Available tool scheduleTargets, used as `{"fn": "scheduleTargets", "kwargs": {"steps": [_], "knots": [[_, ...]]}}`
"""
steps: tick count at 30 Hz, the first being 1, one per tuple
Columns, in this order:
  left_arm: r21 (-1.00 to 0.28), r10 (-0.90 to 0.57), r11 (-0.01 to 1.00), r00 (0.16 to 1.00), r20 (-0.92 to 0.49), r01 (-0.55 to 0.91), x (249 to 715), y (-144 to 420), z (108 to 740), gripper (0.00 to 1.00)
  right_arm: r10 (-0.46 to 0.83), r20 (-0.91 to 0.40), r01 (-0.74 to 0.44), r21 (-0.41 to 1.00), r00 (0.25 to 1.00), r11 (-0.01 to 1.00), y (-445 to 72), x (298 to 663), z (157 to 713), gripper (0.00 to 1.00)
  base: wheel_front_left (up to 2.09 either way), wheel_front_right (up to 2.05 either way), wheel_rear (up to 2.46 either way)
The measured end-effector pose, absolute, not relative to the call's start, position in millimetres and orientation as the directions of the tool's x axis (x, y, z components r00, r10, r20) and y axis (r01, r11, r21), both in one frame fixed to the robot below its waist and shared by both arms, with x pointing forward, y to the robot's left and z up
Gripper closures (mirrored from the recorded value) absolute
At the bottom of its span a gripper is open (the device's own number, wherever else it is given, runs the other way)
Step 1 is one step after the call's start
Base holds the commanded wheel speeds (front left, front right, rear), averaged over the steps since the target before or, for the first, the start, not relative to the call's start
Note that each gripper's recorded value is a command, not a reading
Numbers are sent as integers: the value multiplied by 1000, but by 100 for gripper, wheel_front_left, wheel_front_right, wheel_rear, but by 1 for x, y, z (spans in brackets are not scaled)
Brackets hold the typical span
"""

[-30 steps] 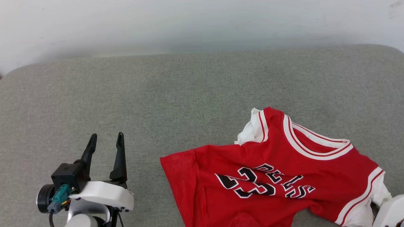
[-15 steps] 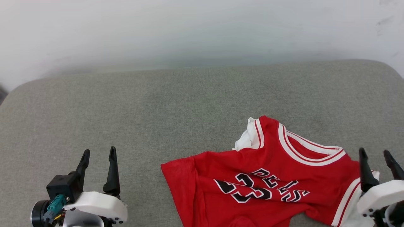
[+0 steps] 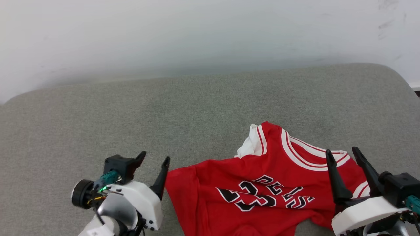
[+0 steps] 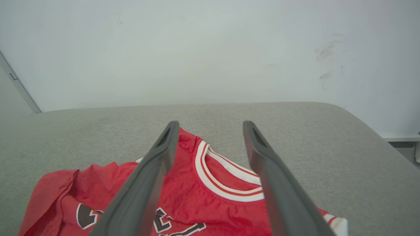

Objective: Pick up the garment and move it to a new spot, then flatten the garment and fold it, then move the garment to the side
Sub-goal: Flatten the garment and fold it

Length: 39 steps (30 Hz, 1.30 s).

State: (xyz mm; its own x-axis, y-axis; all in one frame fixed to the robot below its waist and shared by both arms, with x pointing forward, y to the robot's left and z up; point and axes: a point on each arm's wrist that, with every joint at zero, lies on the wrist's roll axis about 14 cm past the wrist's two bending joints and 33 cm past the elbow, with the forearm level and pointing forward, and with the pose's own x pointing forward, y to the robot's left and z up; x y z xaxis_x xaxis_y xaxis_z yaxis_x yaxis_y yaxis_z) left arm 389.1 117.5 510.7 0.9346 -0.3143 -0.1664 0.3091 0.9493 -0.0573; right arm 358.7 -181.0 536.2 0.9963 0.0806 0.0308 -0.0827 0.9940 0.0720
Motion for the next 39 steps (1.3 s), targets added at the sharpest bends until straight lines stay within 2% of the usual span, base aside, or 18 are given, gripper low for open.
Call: {"fn": "scheduleTargets", "kwargs": {"steps": [4,9,18,22,23,24,28,33,39], "knots": [[-42,-433,896,853,-291,441,399,86,494,0,77,22,-78,78,997,994,-182,362,535,0,0,0,0],[-40,-493,844,745,-449,535,415,65,466,0,66,13,-67,88,998,994,-185,372,531,0,0,0,0],[-34,-444,762,483,-755,647,416,64,390,0,33,-19,-31,108,999,994,-194,385,513,0,0,0,0],[-30,-397,729,387,-832,684,413,68,373,0,11,-31,-7,114,999,993,-200,387,507,0,0,0,0],[-38,-396,724,370,-840,689,412,68,372,53,7,-31,-3,114,1000,993,-202,387,506,0,0,0,0],[-43,-397,715,355,-846,697,411,66,371,100,5,-34,-1,114,999,993,-202,387,505,0,0,0,0],[-42,-411,703,356,-839,710,411,65,373,100,-1,-24,4,122,1000,993,-204,389,506,0,0,0,0],[-48,-436,762,457,-776,646,407,74,383,100,-7,-13,8,129,1000,992,-205,386,510,0,0,0,0],[-73,-412,831,522,-747,552,365,96,391,100,5,2,-5,135,1000,991,-201,380,516,0,0,0,0]]}}
